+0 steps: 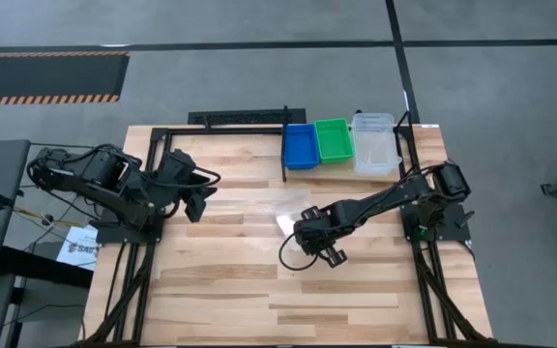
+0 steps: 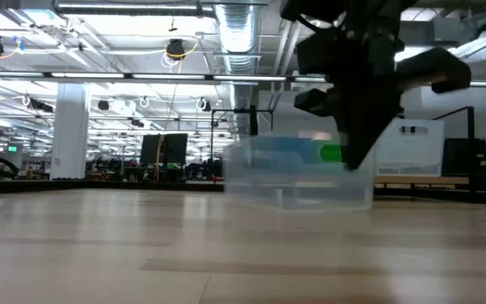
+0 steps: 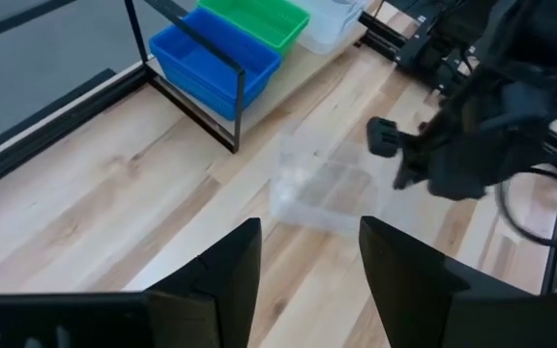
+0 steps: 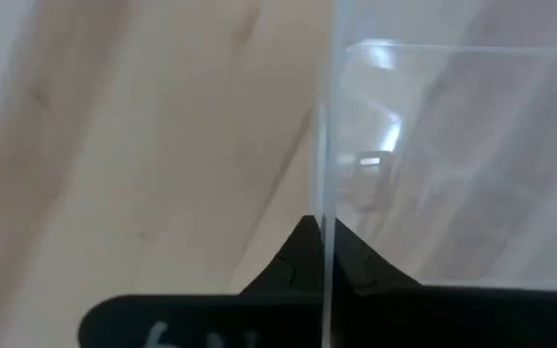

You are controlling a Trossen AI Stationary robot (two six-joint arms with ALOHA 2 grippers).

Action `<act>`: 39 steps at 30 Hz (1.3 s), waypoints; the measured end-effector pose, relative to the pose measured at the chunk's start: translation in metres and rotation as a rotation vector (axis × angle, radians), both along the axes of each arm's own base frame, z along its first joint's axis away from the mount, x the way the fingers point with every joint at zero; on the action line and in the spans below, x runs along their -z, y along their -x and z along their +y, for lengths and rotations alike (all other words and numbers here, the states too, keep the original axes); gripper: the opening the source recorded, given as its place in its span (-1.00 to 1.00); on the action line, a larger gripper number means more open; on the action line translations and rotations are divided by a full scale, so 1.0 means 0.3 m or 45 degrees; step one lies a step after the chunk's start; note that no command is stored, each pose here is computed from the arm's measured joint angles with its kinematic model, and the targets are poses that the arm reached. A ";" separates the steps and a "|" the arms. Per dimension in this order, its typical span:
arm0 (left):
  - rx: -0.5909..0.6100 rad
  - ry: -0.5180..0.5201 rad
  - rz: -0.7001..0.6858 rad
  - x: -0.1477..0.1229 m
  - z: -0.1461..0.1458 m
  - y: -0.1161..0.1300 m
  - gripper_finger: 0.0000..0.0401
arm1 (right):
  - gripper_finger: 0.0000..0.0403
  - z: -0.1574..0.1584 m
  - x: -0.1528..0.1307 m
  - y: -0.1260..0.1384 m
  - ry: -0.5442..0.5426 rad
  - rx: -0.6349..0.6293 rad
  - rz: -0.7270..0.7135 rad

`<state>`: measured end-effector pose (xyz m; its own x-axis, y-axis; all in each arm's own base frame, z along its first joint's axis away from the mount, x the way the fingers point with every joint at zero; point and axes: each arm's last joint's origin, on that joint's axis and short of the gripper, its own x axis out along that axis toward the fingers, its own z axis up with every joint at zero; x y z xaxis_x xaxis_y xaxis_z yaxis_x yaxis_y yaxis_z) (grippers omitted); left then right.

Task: Stack baskets on shelf by color
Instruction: Stack the transparent bins on top of the transparent bins on the shelf

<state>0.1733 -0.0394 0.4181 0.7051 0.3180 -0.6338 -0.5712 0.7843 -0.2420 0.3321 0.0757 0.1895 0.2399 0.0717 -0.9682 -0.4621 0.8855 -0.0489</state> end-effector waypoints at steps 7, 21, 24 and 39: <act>0.000 -0.013 0.040 0.007 0.002 0.007 -0.18 | -0.99 0.051 -0.262 -0.012 -0.172 -0.089 -0.071; -0.007 -0.044 0.057 0.009 0.005 0.010 -0.18 | -0.99 -0.210 -0.855 0.418 0.379 0.631 -0.502; -0.009 -0.047 0.056 0.009 0.005 0.010 -0.18 | -1.00 -0.278 -0.819 0.472 0.441 0.743 -0.372; -0.084 -0.075 0.028 0.007 0.011 0.012 -0.18 | -1.00 -0.459 -0.602 0.681 0.506 0.714 -0.164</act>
<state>0.1698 -0.0362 0.4160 0.6675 0.4003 -0.6279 -0.6265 0.7576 -0.1831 0.1280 -0.0621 0.3702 0.2521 -0.4502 -0.8566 0.0906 0.8923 -0.4423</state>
